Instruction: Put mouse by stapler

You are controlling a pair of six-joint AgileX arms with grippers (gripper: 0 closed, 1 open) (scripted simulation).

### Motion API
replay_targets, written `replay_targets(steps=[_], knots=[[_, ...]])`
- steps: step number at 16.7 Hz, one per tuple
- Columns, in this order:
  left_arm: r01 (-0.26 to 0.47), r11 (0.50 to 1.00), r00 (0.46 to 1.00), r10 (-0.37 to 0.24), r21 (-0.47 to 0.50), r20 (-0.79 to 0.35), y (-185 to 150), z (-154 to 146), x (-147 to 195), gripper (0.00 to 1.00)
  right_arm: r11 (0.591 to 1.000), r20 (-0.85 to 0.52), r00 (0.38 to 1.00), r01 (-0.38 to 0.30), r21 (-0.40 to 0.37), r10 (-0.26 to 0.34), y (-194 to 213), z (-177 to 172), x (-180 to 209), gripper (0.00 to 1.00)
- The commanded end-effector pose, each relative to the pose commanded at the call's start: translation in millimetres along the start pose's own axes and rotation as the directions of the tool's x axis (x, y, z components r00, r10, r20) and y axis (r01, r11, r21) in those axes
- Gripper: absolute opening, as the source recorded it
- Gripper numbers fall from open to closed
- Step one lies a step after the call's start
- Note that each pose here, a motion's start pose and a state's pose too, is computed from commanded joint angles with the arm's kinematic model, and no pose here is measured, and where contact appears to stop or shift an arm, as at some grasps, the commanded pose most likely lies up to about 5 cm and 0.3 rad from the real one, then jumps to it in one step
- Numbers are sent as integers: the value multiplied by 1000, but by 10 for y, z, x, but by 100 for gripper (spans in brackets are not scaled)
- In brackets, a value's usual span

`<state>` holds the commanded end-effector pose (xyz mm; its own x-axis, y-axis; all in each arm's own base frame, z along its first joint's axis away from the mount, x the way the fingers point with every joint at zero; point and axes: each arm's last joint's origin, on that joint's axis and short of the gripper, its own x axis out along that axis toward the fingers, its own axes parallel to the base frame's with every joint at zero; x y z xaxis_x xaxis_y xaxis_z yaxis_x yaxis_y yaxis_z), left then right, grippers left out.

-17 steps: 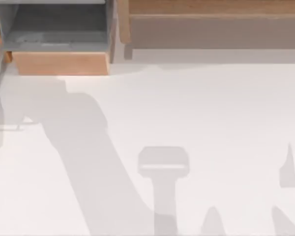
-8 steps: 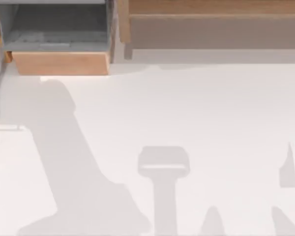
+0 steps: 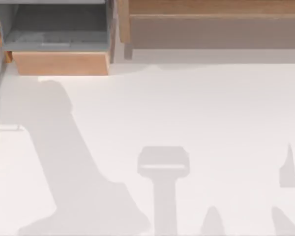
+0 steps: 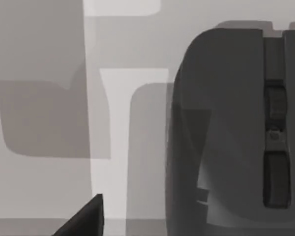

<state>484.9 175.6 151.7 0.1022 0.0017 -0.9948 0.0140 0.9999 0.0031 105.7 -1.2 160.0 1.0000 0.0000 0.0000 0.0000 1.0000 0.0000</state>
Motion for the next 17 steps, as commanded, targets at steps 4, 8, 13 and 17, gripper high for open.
replay_targets(steps=[4,8,13,17], knots=[[-1,1000,1000,1,-1,2,0,-4,47,100,1000,0,1000,0,0,0,0,0,0,100],[-2,1000,1000,3,-2,6,-3,-4,81,100,1000,0,1000,0,0,0,0,0,0,100],[0,1000,1000,0,2,2,-30,13,218,100,1000,0,1000,0,0,0,0,0,0,100],[0,1000,1000,0,2,2,-30,13,218,92,1000,0,1000,0,0,0,0,0,0,100]])
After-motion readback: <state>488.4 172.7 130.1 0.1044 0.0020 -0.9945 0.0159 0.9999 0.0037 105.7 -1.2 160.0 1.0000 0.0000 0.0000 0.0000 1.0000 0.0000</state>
